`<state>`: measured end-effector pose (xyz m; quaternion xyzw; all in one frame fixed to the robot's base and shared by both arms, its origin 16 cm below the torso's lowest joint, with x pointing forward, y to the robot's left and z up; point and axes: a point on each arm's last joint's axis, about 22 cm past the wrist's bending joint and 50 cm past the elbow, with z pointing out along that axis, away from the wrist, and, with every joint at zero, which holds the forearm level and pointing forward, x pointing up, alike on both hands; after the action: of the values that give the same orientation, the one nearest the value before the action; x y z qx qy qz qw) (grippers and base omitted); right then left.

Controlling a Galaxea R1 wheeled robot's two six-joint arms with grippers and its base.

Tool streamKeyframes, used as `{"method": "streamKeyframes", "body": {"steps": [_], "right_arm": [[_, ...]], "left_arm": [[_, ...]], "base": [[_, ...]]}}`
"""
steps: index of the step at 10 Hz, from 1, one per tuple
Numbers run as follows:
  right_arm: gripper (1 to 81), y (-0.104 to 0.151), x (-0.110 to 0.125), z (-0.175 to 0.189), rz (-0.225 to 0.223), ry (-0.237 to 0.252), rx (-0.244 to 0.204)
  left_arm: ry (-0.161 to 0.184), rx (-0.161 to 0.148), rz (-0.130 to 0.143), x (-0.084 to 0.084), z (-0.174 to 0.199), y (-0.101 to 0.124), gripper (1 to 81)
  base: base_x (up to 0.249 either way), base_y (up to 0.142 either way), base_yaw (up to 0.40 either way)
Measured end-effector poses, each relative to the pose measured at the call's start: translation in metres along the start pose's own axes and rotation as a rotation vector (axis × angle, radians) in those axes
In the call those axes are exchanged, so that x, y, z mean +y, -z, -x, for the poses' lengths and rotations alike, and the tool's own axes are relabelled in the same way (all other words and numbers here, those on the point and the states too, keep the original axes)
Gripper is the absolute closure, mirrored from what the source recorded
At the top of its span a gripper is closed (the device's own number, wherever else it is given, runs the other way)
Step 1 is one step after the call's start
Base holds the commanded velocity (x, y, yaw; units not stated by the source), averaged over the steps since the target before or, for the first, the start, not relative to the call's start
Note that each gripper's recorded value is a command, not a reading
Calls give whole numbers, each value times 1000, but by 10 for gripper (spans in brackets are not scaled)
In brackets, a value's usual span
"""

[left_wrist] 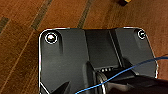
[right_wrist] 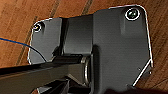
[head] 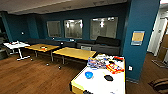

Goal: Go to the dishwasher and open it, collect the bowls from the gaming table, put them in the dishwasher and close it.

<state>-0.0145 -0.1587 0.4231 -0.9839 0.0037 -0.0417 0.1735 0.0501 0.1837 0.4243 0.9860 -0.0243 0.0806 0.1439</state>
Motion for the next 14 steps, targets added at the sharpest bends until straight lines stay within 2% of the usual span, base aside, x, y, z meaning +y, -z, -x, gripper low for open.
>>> {"method": "streamKeyframes", "body": {"steps": [2, 14], "right_arm": [[10, 1, 2, 9, 3, -2, -12], [10, 0, 0, 7, 0, -1, -7]], "left_arm": [[3, -10, -1, 0, 9, 1, 10], [1, -7, -1, -1, 7, 1, 10]], "base": [[86, 79, 0], [86, 77, 0]]}}
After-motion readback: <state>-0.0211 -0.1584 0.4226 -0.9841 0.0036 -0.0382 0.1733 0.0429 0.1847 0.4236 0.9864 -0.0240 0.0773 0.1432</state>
